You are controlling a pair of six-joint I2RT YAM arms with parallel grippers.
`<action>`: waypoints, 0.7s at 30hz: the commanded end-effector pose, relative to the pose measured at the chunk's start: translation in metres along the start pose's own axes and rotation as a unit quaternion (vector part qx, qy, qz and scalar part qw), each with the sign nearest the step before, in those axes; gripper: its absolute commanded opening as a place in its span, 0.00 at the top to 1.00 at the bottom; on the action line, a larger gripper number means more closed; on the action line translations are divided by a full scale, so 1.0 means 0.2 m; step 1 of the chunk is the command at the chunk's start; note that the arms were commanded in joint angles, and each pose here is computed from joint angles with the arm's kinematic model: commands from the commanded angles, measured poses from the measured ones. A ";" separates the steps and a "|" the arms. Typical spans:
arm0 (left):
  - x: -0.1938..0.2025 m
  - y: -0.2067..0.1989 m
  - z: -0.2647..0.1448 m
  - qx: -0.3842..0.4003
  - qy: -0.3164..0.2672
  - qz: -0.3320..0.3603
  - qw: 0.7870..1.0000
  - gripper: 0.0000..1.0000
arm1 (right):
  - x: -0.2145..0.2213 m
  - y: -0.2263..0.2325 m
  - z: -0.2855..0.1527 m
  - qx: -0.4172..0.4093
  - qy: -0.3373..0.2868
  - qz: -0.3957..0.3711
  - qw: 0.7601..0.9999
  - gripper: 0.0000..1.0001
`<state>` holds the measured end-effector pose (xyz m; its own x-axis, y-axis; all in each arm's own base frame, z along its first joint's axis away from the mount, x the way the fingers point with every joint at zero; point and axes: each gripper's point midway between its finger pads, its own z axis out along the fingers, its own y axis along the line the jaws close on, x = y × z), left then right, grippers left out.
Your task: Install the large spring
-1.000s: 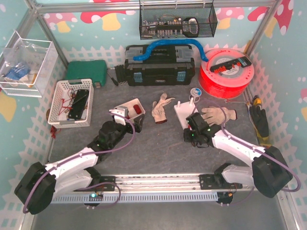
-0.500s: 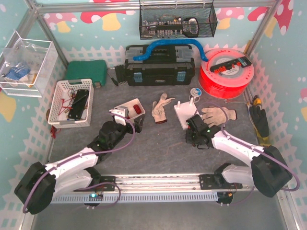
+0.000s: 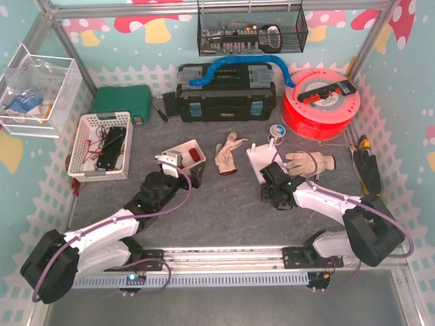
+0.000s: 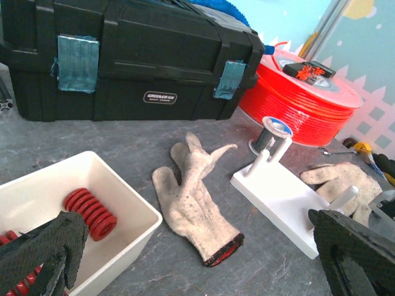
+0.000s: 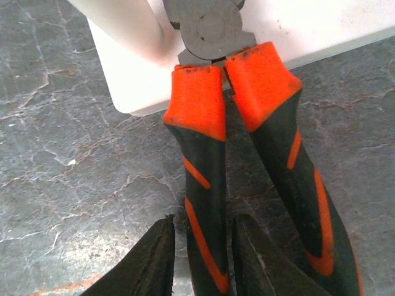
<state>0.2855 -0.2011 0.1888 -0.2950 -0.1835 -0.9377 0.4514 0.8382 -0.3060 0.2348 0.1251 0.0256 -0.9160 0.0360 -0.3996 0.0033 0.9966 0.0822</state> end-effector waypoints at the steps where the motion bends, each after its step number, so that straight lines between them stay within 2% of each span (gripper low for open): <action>1: -0.04 -0.04 0.00 0.012 -0.012 -0.002 1.000 0.01 | -0.01 -0.01 0.03 0.012 -0.003 -0.006 1.000 0.71; 5: -0.04 -0.04 0.00 0.014 -0.011 -0.002 1.000 0.01 | 0.00 -0.02 0.06 0.020 -0.001 -0.010 1.000 0.73; 10: -0.04 -0.04 0.00 0.013 -0.011 -0.002 1.000 0.01 | -0.02 -0.04 0.06 0.027 -0.010 -0.010 1.000 0.83; 17: -0.04 -0.04 0.01 0.015 -0.009 -0.002 1.000 0.01 | -0.13 0.01 -0.07 -0.006 -0.065 -0.006 0.998 1.00; 21: -0.03 -0.04 0.01 0.014 -0.008 -0.002 1.000 0.01 | -0.21 0.04 -0.21 -0.035 -0.108 0.005 0.994 1.00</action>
<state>0.2857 -0.2014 0.1876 -0.2976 -0.1814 -0.9373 0.4509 0.8387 -0.3055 0.2484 0.1283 0.0497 -0.8656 0.0411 -0.4990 -0.0175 0.9935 0.1122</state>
